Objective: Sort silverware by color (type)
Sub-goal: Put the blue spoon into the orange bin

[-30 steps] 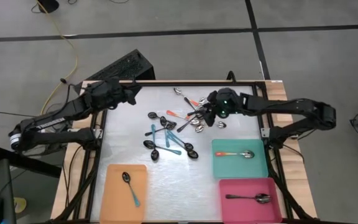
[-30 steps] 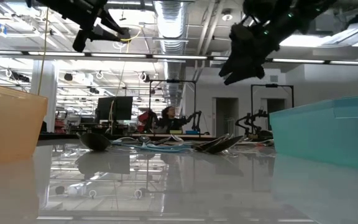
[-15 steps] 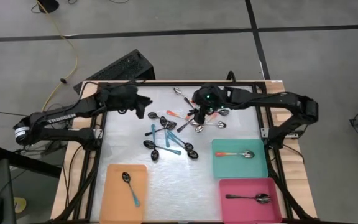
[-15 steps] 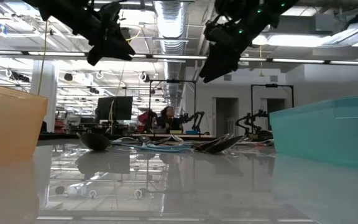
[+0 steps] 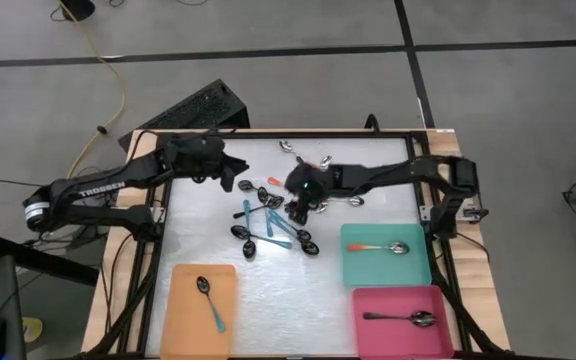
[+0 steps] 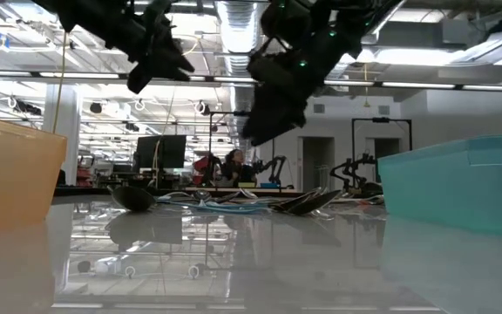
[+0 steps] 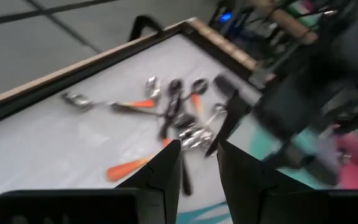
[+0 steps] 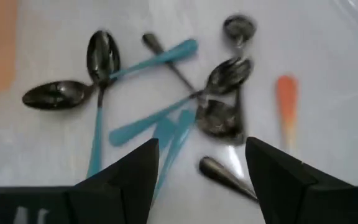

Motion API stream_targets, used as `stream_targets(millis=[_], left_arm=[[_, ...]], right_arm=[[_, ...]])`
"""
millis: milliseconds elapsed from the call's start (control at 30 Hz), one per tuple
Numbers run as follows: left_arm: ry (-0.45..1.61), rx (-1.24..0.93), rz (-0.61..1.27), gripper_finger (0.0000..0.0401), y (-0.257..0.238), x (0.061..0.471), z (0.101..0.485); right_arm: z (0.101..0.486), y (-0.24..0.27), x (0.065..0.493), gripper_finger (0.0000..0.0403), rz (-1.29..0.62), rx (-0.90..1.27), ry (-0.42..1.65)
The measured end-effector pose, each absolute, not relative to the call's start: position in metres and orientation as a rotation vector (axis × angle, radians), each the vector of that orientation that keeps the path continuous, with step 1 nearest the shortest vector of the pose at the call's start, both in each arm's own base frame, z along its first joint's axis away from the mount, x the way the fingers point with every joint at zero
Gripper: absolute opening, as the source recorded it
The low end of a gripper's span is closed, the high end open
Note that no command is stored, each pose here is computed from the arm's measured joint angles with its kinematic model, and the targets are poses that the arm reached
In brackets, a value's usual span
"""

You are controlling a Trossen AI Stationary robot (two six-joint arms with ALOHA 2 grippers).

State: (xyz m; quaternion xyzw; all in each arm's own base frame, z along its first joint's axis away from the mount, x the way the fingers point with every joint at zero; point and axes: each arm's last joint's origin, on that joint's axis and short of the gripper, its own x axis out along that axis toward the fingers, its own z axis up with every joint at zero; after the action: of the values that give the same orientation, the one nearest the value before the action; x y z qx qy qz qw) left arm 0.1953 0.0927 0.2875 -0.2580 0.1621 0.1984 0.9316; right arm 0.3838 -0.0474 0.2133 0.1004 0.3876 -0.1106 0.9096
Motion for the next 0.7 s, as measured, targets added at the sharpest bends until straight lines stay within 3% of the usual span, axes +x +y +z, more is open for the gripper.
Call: stream_targets(millis=[333, 700], left_arm=[[0.222, -0.505, 0.309, 0.0090, 0.084, 0.183, 0.311], [0.164, -0.495, 0.288, 0.0090, 0.077, 0.169, 0.322]], right_arm=[[0.172, -0.006, 0.414, 0.0249, -0.341, 0.281, 0.854], [0.140, -0.010, 0.415, 0.0249, -0.469, 0.349, 0.976]])
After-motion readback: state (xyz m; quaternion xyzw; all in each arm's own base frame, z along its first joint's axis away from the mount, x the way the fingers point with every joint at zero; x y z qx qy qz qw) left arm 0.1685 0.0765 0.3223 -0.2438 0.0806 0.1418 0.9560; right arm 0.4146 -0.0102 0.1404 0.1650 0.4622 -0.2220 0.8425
